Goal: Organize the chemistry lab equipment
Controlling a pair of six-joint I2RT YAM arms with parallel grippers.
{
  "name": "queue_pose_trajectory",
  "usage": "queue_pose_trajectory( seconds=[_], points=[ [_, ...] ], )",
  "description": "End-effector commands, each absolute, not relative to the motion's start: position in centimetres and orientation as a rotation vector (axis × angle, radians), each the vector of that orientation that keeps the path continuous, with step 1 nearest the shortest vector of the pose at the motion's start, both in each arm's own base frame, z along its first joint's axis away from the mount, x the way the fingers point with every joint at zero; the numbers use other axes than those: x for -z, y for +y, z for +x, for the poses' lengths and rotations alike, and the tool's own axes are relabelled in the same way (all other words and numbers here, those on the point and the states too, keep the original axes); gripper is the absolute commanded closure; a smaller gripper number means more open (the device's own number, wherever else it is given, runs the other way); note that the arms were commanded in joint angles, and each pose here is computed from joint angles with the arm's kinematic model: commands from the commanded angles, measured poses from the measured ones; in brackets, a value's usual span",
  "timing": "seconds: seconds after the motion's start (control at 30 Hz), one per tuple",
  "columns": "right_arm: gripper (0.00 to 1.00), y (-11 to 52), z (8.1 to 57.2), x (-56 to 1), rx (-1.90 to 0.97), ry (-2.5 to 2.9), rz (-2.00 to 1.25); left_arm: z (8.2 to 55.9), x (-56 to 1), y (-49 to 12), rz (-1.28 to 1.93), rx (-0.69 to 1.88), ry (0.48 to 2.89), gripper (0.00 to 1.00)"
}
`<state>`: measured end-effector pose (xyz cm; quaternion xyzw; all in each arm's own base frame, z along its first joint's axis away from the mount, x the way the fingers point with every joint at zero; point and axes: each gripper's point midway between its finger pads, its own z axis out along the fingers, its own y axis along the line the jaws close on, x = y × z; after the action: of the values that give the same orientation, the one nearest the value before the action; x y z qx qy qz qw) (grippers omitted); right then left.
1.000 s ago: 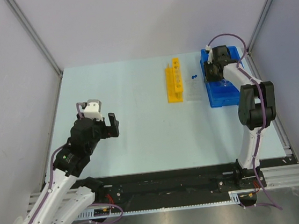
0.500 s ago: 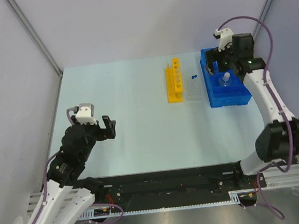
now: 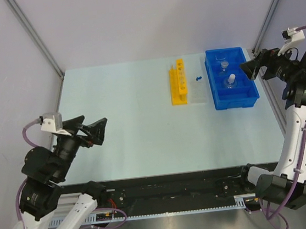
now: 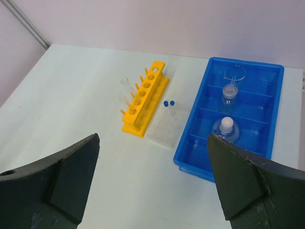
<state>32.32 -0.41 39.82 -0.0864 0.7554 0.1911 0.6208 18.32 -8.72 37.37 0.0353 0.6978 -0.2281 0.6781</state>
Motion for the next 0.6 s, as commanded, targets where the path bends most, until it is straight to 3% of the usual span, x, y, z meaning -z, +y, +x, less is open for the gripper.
queue_pose_trajectory(
  seconds=[0.0, 0.17, 0.57],
  points=[
    [0.0, 0.9, 29.5, -41.4, -0.471, 1.701, -0.192, 16.7, -38.8, -9.1, 0.087, 0.588, 1.574, 0.0],
    [0.0, -0.1, 28.4, -42.7, -0.355, 1.667, -0.094, 15.5, -39.5, -9.0, 0.077, 0.627, 1.564, 0.0],
    [0.0, 3.9, 27.8, -41.1, -0.41, 1.749, -0.061, 14.1, -39.4, -8.3, 0.054, 0.647, 1.575, 0.0]
  ],
)
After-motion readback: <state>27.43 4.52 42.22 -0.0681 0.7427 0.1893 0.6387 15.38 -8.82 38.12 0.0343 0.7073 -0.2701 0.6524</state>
